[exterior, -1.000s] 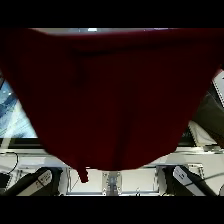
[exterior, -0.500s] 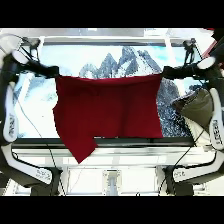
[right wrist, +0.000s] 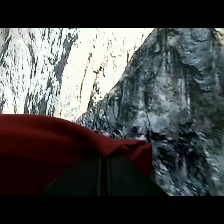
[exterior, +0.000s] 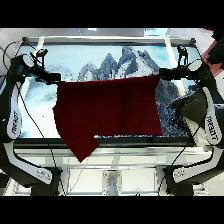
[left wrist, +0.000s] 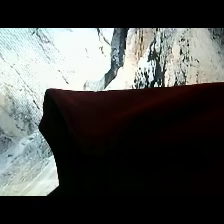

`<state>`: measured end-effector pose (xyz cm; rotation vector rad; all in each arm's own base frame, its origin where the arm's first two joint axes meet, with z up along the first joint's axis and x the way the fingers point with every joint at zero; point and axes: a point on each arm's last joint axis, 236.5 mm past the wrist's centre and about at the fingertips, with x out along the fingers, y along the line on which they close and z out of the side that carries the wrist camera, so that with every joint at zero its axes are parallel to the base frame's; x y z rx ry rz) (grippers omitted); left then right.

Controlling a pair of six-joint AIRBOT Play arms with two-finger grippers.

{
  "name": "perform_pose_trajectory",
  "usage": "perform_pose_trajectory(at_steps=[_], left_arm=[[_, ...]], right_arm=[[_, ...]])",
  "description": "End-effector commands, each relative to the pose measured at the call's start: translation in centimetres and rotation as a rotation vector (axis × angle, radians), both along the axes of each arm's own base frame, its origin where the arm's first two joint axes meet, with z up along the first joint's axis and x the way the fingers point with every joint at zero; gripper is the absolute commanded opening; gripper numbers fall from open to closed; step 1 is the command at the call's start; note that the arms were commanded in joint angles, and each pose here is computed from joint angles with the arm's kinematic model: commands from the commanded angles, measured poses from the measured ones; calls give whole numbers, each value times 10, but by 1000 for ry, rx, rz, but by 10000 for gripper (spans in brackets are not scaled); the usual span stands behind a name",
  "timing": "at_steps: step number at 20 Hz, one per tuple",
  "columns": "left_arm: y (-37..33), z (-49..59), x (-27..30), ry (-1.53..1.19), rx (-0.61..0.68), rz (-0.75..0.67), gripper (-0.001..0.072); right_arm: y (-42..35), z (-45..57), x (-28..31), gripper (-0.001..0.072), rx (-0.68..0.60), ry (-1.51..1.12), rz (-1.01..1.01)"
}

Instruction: Fold the shirts.

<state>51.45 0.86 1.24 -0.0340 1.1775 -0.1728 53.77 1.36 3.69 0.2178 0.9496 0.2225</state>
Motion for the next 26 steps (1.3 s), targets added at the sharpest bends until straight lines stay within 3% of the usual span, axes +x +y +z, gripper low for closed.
perform_pose_trajectory(at_steps=[1,5,8,17,18,19,20,22,24,25,26], left_arm=[[-9,26,-28,38,-5,-70,7],[-37,5,-57,142,-113,-119,7],[-44,-39,-90,272,-125,-124,7],[-21,-100,-120,363,-37,-41,10],[-21,-100,-122,371,-36,-48,121],[-21,-100,-122,372,-36,-50,441],[-21,-99,-123,376,-34,-64,674],[-21,-82,-129,418,-37,-73,698],[-22,-44,-129,396,-35,-86,698],[-20,-18,-129,348,-27,-87,697],[-17,8,-131,285,-18,-80,696]], right_arm=[[-11,4,-28,26,-101,72,54],[-4,-40,-59,26,-90,204,92],[7,-84,-82,27,-86,275,104],[25,-129,-99,34,-83,299,97],[25,-129,-101,62,-77,309,89],[25,-129,-105,199,-73,325,93],[25,-127,-110,334,-80,348,106],[7,-115,-121,338,-157,401,107],[-30,-83,-131,357,-313,439,71],[-49,-62,-137,378,-385,442,42],[-68,-37,-142,448,-443,414,12]])
